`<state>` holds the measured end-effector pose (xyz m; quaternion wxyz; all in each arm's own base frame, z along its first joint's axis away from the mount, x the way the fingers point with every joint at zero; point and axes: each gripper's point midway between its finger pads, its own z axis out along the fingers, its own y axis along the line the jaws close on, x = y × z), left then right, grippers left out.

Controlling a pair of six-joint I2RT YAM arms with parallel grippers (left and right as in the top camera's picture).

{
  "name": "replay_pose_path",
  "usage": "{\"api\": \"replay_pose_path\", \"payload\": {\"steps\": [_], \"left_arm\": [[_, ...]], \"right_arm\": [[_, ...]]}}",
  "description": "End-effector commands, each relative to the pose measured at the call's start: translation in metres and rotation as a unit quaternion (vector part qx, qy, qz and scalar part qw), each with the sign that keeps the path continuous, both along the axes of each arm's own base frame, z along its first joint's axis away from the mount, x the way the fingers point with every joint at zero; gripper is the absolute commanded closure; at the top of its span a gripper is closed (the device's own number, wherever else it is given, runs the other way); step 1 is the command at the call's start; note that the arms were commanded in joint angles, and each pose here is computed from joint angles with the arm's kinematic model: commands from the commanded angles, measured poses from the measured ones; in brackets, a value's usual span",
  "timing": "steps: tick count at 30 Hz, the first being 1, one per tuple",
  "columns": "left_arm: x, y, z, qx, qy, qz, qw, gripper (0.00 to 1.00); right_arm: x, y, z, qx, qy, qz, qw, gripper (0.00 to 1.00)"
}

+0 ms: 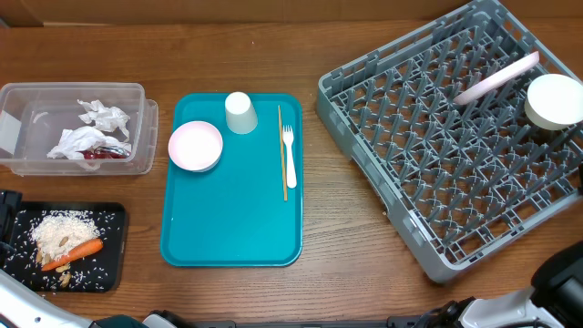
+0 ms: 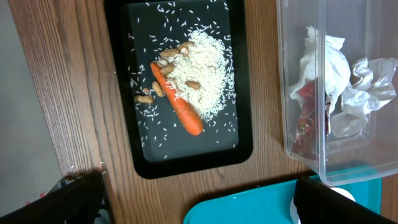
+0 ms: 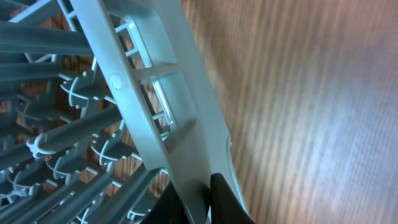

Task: Sort waste into correct bins and load items into the dishwasher

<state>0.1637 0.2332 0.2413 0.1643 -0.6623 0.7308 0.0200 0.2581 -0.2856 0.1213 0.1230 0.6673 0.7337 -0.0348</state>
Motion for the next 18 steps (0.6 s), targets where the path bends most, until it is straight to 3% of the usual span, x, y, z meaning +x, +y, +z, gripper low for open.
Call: {"api": "replay_pose_path", "payload": {"steps": [1,14,18], "left_arm": [[-0.001,0.000,0.003,0.003,-0.006,0.004,1.000,0.00],[-0.001,0.000,0.003,0.003,-0.006,0.004,1.000,0.00],[-0.001,0.000,0.003,0.003,-0.005,0.004,1.000,0.00]], "right_arm": [[-0.015,-0.017,0.048,-0.064,-0.034,-0.093,0.993,0.96],[-0.032,0.011,0.029,-0.005,0.003,-0.103,0.995,0.96],[-0.030,0.017,0.024,0.011,-0.001,-0.097,0.995,0.86]]}}
